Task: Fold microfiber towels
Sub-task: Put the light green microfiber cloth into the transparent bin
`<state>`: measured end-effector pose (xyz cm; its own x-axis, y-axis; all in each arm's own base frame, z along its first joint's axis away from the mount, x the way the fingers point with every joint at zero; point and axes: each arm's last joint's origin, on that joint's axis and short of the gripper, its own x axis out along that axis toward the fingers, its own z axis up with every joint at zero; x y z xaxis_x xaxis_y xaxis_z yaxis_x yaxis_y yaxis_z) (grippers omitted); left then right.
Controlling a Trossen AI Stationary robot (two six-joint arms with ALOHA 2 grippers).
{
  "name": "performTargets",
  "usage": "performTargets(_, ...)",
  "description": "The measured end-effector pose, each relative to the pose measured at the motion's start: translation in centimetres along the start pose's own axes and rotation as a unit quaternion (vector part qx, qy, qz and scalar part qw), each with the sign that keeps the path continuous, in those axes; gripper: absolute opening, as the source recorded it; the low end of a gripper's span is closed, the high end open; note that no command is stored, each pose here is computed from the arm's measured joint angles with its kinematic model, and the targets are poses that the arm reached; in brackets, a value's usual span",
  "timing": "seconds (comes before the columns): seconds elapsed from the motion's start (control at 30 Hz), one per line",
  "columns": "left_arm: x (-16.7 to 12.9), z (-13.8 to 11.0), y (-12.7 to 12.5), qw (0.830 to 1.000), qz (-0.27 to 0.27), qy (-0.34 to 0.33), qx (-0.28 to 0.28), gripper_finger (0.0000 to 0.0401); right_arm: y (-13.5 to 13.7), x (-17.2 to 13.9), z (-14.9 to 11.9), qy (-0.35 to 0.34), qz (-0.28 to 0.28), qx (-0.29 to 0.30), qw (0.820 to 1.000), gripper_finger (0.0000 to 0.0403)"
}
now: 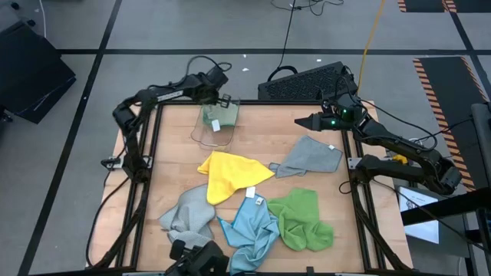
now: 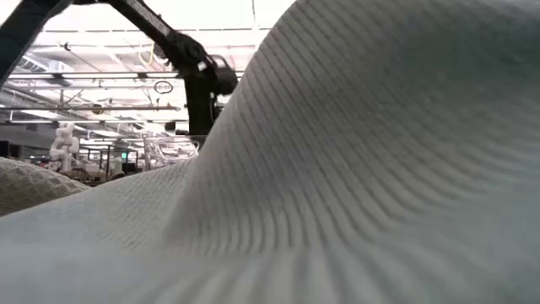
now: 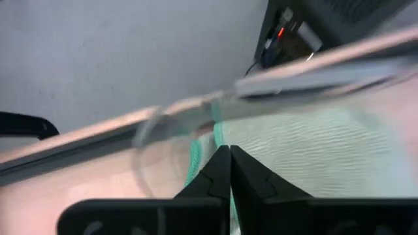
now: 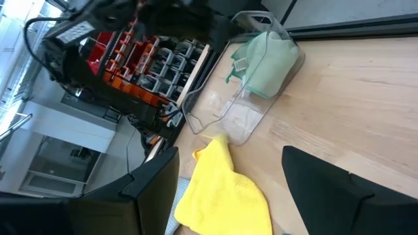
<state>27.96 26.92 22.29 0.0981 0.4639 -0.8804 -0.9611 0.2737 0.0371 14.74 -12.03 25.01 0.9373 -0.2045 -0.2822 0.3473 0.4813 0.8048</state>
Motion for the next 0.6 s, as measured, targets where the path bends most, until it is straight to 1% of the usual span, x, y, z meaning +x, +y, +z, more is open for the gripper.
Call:
performTargets(0.1, -2.2, 0.3, 0.2, 0.999, -0.026, -0.018, -0.023, 0.0013, 0.0, 0.0, 0.0, -0.008, -0.007, 0.000, 1.000, 0.0264)
performTargets(0.23, -2.8, 0.0, -0.7, 0.997, -0.076, -0.005, -0.028, 0.0003, -0.1, 0.0, 0.1, -0.018, -0.017, 0.000, 1.000, 0.0264)
performTargets(0.33, -2.6, -0.5, -1.5, 0.996, -0.084, 0.006, -0.026, 0.0006, -0.3, -0.1, 0.3, -0.024, -0.022, 0.002, 0.999, 0.0264)
performTargets(0.47, -1.4, -1.0, -2.6, 0.996, -0.085, 0.016, -0.010, 0.0003, -0.4, 0.0, 0.3, -0.023, -0.024, 0.005, 0.999, 0.0264)
performTargets(0.6, -0.2, -1.0, -3.8, 0.992, -0.128, 0.015, -0.011, 0.0013, -0.4, 0.0, 0.3, -0.021, -0.025, 0.008, 0.999, 0.0264)
